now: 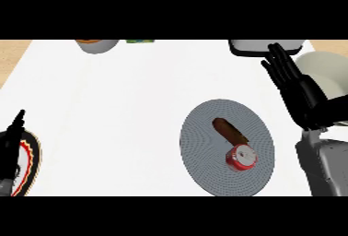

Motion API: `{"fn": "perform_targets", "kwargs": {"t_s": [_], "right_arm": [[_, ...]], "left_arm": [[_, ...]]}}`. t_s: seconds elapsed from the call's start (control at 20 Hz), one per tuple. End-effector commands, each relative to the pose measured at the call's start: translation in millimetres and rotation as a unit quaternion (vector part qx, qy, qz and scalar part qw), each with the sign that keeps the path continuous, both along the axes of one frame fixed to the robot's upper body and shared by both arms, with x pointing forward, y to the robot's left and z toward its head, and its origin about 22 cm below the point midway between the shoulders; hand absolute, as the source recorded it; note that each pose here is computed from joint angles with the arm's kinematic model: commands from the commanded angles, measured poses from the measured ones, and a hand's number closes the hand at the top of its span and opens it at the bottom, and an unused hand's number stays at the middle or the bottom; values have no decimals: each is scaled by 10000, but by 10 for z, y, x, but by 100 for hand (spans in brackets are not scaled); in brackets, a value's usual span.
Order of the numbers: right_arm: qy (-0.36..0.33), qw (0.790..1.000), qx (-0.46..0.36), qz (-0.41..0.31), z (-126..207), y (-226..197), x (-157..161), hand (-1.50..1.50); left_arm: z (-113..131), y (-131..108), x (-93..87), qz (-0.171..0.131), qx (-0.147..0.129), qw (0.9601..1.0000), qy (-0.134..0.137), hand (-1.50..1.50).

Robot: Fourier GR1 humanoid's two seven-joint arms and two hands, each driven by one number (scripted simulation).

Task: Pick the sweet potato from the placemat and place it in the bowl

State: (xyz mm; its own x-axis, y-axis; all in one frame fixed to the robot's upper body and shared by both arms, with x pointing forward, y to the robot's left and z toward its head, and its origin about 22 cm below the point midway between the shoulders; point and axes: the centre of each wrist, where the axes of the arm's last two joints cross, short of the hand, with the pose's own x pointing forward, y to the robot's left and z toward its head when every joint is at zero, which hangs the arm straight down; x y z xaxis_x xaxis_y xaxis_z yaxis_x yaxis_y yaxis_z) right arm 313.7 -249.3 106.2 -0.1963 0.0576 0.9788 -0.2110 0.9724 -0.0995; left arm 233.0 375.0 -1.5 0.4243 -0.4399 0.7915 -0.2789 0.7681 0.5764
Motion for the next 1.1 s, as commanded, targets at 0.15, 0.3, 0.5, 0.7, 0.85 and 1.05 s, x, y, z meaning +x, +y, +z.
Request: {"fn": "perform_targets", "kwargs": {"t_s": [0.15,0.3,0.5,0.7,0.85,1.05], "right_arm": [[432,9450,-969,3094,14,570,174,150],[-1111,9053,-2936,2861,809,493,203,150],[-404,9037,-1507,3988,277,171,577,-150],[-827,8391,-2047,4971,632,49,651,-150],[-1029,7955,-2827,5259,929,152,660,-150],[-1143,7481,-3770,5341,1125,347,637,-150]], "left_arm": [[609,-575,497,-1319,-207,9802,-1459,0],[641,-838,542,-1709,-605,9687,-1698,0],[849,-1179,666,-2120,-959,9488,-2134,0],[770,-1203,642,-2088,-1001,9513,-2034,0],[844,-1271,685,-2068,-920,9517,-2073,0],[693,-1338,629,-2133,-878,9518,-2021,0]]}}
